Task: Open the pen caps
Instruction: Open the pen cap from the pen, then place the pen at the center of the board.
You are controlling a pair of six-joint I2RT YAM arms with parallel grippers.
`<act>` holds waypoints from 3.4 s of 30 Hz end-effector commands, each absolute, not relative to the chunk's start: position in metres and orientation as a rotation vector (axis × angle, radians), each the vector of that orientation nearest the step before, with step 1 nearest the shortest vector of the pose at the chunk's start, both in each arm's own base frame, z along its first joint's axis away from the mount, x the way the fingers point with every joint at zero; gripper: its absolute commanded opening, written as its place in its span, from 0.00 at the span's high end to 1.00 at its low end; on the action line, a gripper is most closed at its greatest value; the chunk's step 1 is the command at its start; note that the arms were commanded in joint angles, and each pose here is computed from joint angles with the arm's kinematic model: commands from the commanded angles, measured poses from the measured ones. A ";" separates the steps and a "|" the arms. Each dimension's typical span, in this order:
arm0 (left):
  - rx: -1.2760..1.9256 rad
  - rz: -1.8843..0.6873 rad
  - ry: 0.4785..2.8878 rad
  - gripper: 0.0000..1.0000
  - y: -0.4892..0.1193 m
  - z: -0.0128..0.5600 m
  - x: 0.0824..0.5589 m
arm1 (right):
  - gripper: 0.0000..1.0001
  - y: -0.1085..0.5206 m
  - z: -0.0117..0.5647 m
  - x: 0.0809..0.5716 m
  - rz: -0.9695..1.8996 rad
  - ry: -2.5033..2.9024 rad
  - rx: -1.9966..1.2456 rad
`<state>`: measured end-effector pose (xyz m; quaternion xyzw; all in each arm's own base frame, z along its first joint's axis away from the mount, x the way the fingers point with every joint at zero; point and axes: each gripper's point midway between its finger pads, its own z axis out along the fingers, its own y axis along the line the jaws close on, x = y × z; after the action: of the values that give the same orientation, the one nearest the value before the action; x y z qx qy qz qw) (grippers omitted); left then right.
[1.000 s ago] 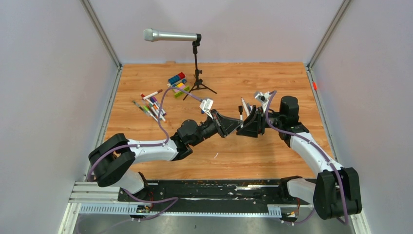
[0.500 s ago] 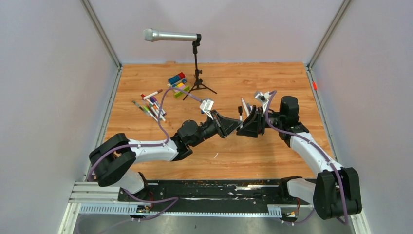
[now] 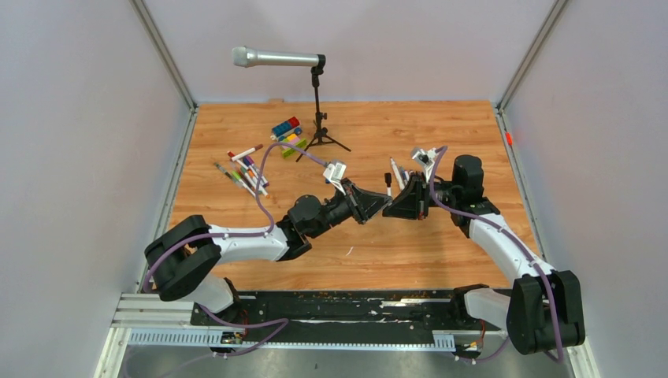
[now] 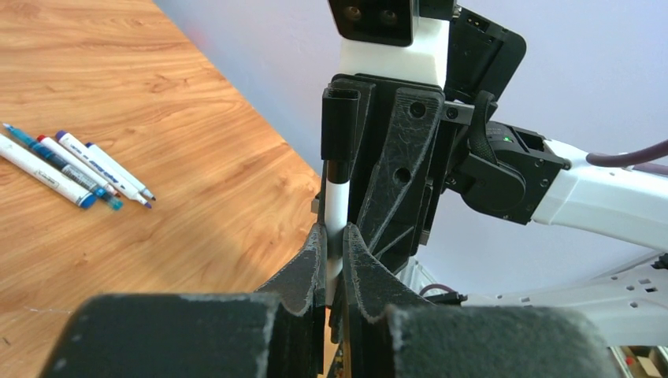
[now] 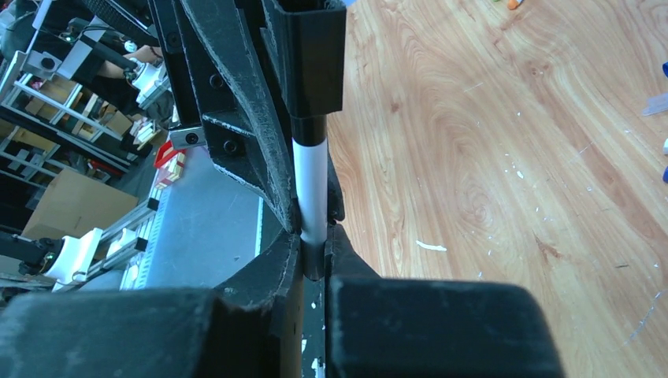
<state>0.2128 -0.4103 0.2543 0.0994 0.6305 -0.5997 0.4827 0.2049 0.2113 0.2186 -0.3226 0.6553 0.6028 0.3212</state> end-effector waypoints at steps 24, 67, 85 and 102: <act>0.183 -1.427 1.569 0.04 -0.383 0.298 0.237 | 1.00 0.213 0.222 0.195 1.572 1.613 -1.003; -0.111 -0.993 1.139 1.00 -0.256 0.436 0.308 | 1.00 0.246 0.189 0.159 1.761 1.702 -1.112; -0.140 -0.914 1.153 0.97 -0.211 0.408 0.278 | 1.00 0.245 0.164 0.172 1.513 1.732 -1.272; -0.109 -1.101 1.678 0.97 -0.256 0.235 0.256 | 1.00 0.133 0.124 0.297 0.789 2.109 -0.775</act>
<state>0.2636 -0.2419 0.2636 -0.0364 0.6720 -0.4372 0.5967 0.2603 0.1665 0.1302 -0.3548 0.7828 0.3921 0.3281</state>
